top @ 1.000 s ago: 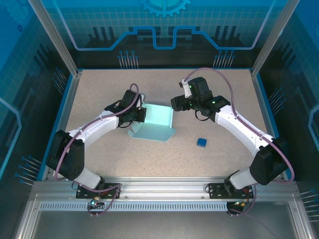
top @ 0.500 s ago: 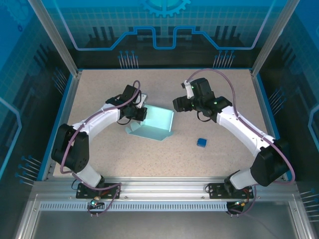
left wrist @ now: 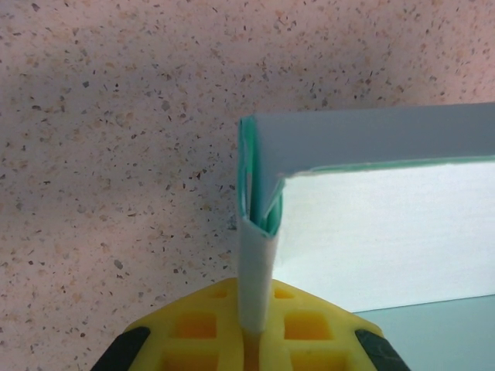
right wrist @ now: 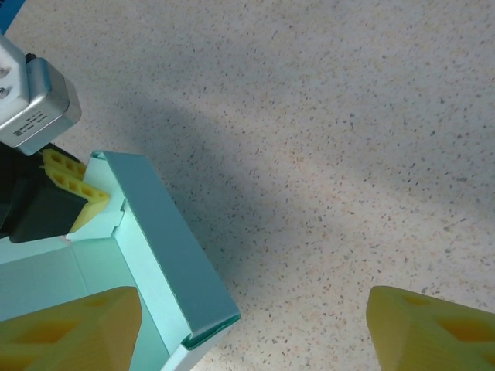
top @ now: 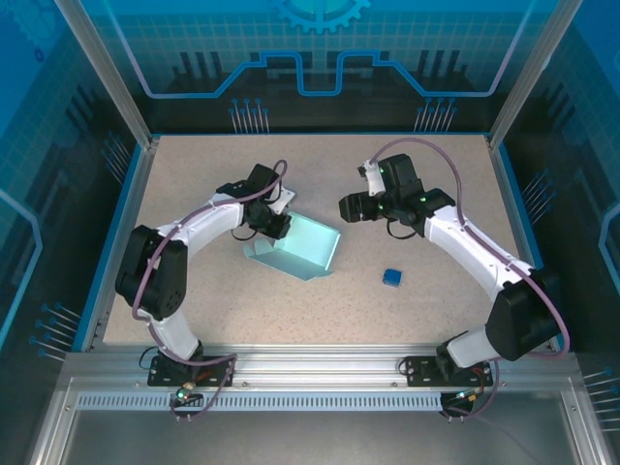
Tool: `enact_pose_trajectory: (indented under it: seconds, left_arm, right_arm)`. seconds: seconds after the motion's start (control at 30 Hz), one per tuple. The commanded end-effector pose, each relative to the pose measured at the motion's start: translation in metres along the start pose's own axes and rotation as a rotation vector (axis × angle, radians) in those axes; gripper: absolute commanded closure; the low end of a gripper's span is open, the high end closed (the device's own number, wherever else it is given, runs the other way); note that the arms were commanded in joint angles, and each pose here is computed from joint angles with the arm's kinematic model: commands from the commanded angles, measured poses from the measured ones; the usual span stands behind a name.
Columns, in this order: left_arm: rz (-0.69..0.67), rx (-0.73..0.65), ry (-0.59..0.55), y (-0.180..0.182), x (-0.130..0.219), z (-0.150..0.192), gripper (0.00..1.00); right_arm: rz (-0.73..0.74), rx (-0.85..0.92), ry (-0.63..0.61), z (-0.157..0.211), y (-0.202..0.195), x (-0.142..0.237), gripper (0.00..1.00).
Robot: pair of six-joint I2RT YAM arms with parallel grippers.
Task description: Fold the paper box
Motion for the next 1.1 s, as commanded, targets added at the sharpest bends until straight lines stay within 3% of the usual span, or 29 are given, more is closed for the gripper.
enact_pose_trajectory:
  seconds: [0.0,0.33,0.73,0.83,1.07]
  left_arm:
    - [0.034,-0.059,0.041,-0.005,0.001,0.0,0.99]
    - [-0.009,-0.117,0.216,0.005,-0.018,0.012,0.97]
    - [0.016,-0.137,0.295,0.004,-0.038,-0.003,0.94]
    - [0.022,-0.141,0.322,0.004,-0.046,-0.007,0.89]
    - [0.045,-0.135,0.253,-0.006,-0.039,-0.044,0.61]
  right_arm:
    - [-0.041,-0.019,0.063,0.017,0.007,-0.012,0.23]
    - [-0.005,-0.021,0.142,0.046,0.0,-0.022,0.24]
    - [0.039,-0.013,0.2,0.075,-0.002,-0.019,0.24]
    - [0.046,-0.016,0.213,0.084,-0.004,-0.02,0.24]
    - [0.007,-0.039,0.224,0.085,0.0,-0.043,0.24]
Point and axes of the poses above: each hand's point on the last joint's axis, 136 mm out from that joint toward the fingers, its own x axis back along the fingers, its own y axis along the line the jaws close on, z = x × y, the point moved 1 cm from there along x, back along the fingers, and after that the axes turned 5 degrees about x, right-handed, at the moved point
